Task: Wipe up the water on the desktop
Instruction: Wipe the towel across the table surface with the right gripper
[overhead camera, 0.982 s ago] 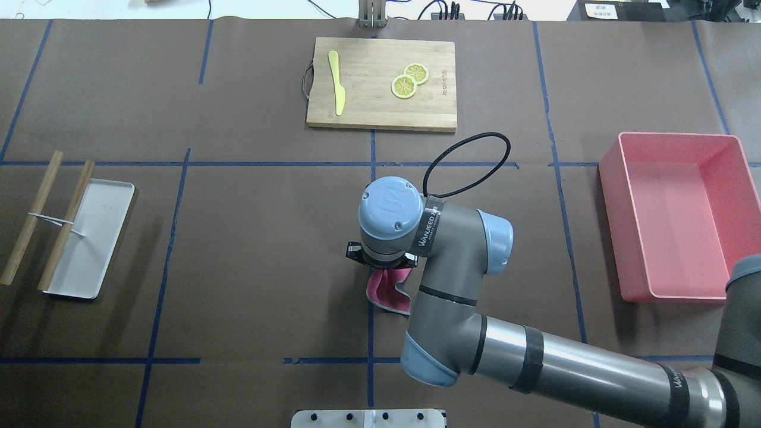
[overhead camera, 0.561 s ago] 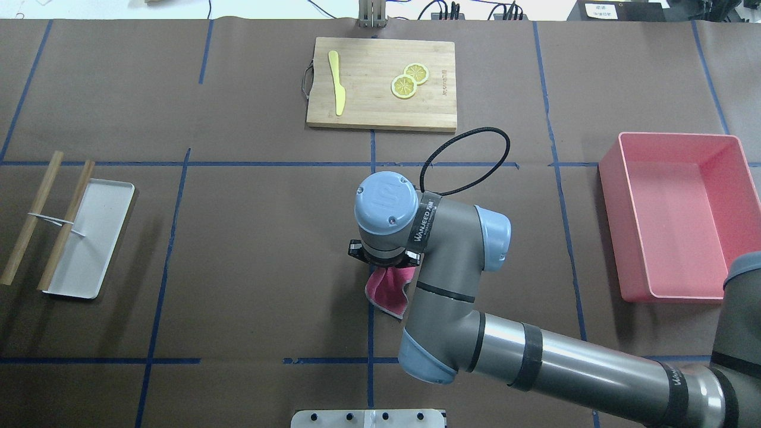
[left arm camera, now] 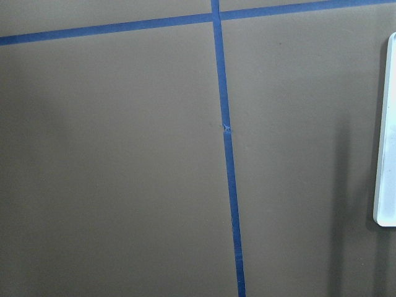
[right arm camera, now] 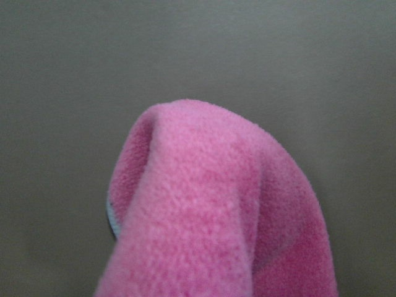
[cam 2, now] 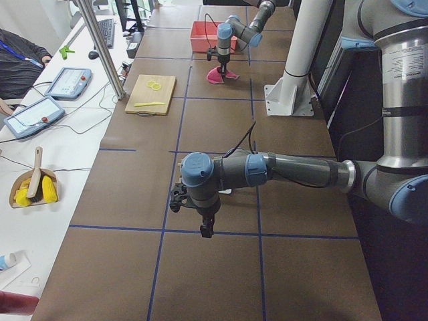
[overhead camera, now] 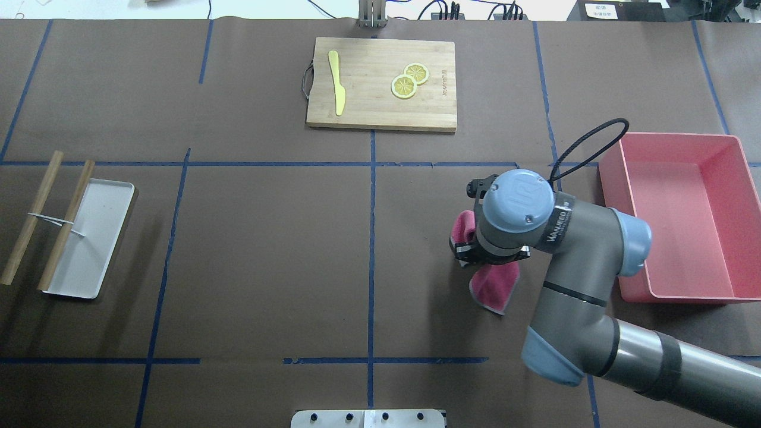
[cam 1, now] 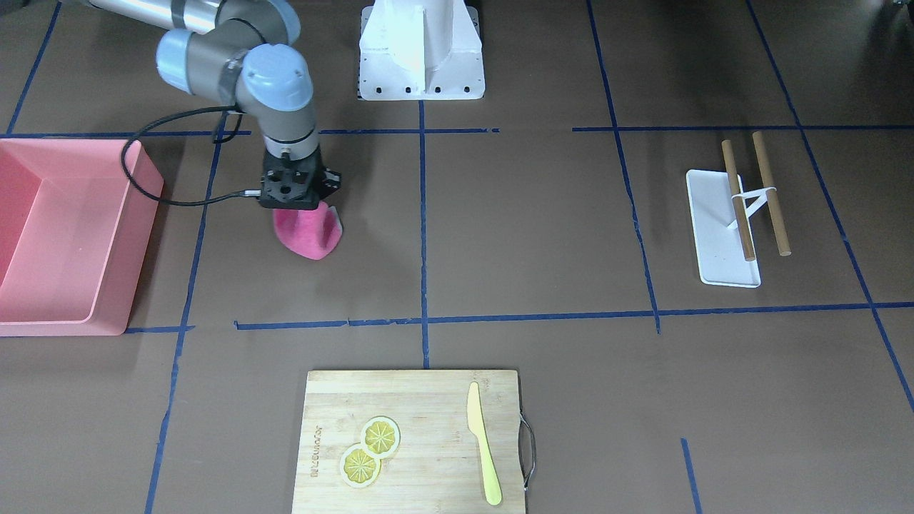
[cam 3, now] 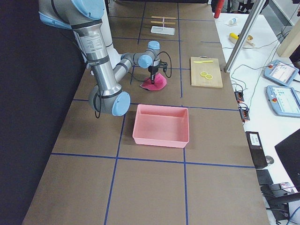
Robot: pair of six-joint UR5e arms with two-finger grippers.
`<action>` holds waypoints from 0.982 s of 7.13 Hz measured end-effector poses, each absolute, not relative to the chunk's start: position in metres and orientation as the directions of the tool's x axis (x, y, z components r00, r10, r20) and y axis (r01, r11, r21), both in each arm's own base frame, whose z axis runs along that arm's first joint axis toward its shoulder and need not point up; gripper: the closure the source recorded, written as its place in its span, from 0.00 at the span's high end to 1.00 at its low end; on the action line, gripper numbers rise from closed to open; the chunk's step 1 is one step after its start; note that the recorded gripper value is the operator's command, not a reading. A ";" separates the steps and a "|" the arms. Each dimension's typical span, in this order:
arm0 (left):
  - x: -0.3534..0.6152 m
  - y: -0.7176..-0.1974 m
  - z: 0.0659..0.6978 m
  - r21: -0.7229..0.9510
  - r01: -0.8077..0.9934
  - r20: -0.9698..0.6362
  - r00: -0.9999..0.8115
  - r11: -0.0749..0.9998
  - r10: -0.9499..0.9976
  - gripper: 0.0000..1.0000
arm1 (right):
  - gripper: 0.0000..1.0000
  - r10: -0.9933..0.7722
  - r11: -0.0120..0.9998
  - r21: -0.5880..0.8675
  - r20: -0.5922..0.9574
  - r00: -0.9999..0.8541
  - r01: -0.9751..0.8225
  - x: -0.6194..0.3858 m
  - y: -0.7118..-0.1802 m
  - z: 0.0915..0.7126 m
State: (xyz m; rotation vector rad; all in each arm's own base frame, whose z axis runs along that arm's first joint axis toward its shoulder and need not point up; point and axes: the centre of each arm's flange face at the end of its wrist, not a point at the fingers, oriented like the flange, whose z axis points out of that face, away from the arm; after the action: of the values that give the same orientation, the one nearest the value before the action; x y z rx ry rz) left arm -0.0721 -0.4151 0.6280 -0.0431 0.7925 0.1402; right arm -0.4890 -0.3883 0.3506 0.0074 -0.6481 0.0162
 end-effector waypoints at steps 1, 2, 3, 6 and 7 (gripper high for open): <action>-0.072 -0.415 0.628 0.013 -0.142 -0.712 0.693 0.990 0.109 1.00 | 0.00 -0.016 1.000 0.020 0.581 0.814 0.006 -0.465 -0.390 0.375; -0.072 -0.415 0.630 0.010 -0.142 -0.713 0.693 0.990 0.107 1.00 | 0.00 -0.032 0.999 0.029 0.567 0.823 0.019 -0.451 -0.389 0.390; -0.072 -0.415 0.633 0.009 -0.142 -0.713 0.693 0.990 0.106 1.00 | 0.00 -0.039 0.999 0.035 0.565 0.824 0.023 -0.449 -0.388 0.392; -0.072 -0.418 0.654 0.048 -0.139 -0.707 0.695 0.989 0.132 1.00 | 0.00 0.036 0.999 0.000 0.624 0.781 -0.046 -0.523 -0.403 0.319; -0.072 -0.419 0.656 0.051 -0.138 -0.707 0.695 0.989 0.133 1.00 | 0.00 0.073 0.997 -0.022 0.648 0.758 -0.078 -0.549 -0.408 0.283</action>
State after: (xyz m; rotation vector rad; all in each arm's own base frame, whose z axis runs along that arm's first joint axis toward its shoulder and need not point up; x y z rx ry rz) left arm -0.0717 -0.4186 0.6562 -0.0066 0.7883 0.1514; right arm -0.5492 -0.4082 0.2829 0.0068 -0.7053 0.0821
